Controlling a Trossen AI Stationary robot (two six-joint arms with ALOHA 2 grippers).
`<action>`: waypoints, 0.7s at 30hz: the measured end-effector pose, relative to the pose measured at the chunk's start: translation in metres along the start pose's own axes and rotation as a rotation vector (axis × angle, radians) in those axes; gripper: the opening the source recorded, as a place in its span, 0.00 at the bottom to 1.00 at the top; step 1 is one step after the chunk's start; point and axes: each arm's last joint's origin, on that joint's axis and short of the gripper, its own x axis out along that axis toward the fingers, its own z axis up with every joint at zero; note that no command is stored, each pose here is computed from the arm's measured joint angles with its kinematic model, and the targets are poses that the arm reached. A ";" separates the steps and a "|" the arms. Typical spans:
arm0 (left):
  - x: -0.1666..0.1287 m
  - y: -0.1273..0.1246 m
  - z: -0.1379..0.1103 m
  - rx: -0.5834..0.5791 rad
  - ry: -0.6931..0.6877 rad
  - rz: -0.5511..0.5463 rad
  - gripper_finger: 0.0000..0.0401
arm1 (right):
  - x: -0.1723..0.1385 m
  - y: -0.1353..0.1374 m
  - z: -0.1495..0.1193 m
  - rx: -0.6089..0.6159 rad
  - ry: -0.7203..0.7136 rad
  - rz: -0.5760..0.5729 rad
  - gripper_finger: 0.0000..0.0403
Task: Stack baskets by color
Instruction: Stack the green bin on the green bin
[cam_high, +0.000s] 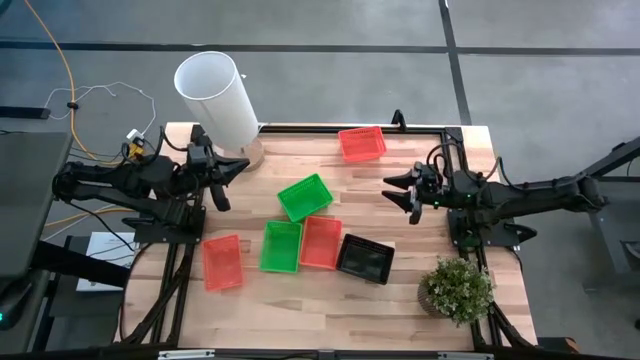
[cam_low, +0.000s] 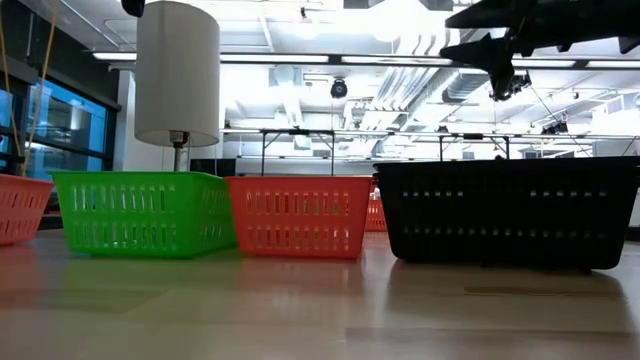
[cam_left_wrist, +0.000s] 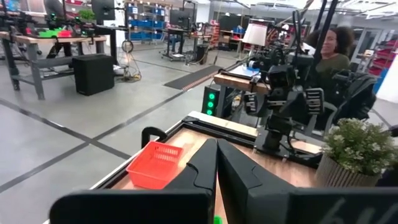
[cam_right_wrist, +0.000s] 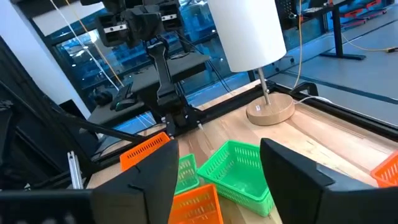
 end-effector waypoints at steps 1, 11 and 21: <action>0.000 0.000 0.000 -0.002 0.000 -0.001 0.00 | 0.000 0.000 0.000 0.000 0.002 0.005 0.49; 0.000 0.000 0.000 0.001 0.000 -0.002 0.00 | -0.006 0.003 0.005 0.005 -0.009 0.092 0.16; 0.000 0.000 0.000 0.001 0.002 -0.014 0.00 | -0.018 0.005 0.014 -0.011 -0.074 0.128 0.00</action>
